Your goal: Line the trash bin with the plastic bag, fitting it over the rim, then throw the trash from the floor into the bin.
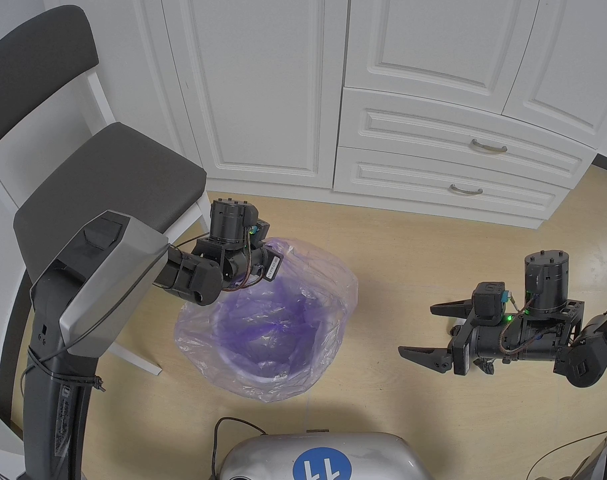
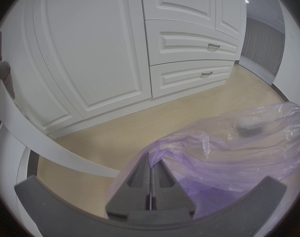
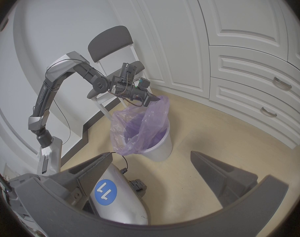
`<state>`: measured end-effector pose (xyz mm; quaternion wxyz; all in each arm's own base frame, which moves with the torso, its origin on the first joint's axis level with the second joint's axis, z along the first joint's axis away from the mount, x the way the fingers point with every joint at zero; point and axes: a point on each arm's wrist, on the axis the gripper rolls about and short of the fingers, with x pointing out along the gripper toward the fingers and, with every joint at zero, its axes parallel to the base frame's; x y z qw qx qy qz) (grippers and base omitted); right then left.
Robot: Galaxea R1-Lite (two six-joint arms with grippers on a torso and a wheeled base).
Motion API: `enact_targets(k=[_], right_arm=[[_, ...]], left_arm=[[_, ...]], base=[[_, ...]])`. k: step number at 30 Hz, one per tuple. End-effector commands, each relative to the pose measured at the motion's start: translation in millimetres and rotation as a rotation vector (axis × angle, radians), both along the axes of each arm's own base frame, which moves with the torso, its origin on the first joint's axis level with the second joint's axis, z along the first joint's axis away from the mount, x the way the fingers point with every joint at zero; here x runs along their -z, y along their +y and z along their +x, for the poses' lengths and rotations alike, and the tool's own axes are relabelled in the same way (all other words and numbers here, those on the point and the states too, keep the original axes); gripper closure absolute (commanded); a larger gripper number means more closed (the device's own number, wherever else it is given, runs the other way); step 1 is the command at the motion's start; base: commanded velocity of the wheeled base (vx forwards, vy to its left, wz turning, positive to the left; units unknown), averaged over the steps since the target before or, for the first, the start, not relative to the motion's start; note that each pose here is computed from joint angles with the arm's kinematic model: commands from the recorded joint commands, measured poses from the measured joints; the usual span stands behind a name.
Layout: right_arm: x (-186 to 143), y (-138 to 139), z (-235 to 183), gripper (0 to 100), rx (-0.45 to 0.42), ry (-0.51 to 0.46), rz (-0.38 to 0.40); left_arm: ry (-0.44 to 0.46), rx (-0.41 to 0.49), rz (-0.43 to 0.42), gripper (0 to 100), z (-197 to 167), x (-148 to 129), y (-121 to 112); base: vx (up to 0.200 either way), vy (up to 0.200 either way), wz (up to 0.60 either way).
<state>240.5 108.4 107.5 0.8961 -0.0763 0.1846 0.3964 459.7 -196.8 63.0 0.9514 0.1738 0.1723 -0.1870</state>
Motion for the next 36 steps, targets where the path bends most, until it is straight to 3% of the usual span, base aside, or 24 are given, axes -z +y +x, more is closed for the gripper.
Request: enact_targets(k=[1, 8, 16, 24, 29, 33, 36], right_arm=[[-2.0, -0.5, -1.2, 0, 0.0, -0.008, 0.003], [-5.0, -1.3, -3.1, 0, 0.0, -0.018, 0.007], [-11.7, -0.4, -9.2, 0, -0.011, -0.035, 0.013], [-13.4, 14.3, -15.8, 0, -0.013, -0.057, -0.004], [-27.0, 38.2, -11.9, 0, 0.092, -0.151, -0.043], [-39.8, 60.2, -7.1, 0, 0.096, -0.215, -0.04], [-43.9, 73.1, 0.0, 0, 0.103, -0.3, -0.106]], left_arm=[[0.005, 0.002, 0.001, 0, -0.4, -0.1, 0.1], [0.015, 0.007, -0.01, 0, -14.2, -18.1, 6.5], [0.092, 0.069, -0.013, 0, -77.5, -46.9, 32.1], [0.112, 0.017, -0.075, 0, -98.2, -54.4, 43.3], [0.122, 0.033, -0.082, 0, -134.7, -60.2, 54.5], [0.108, 0.047, -0.086, 0, -158.3, -53.7, 56.7], [0.107, 0.047, -0.084, 0, -174.0, -39.7, 63.0]], base=[[0.0, 0.0, 0.0], [0.0, 0.0, 0.0], [0.0, 0.0, 0.0], [0.0, 0.0, 0.0], [0.0, 0.0, 0.0], [0.0, 0.0, 0.0], [0.0, 0.0, 0.0]])
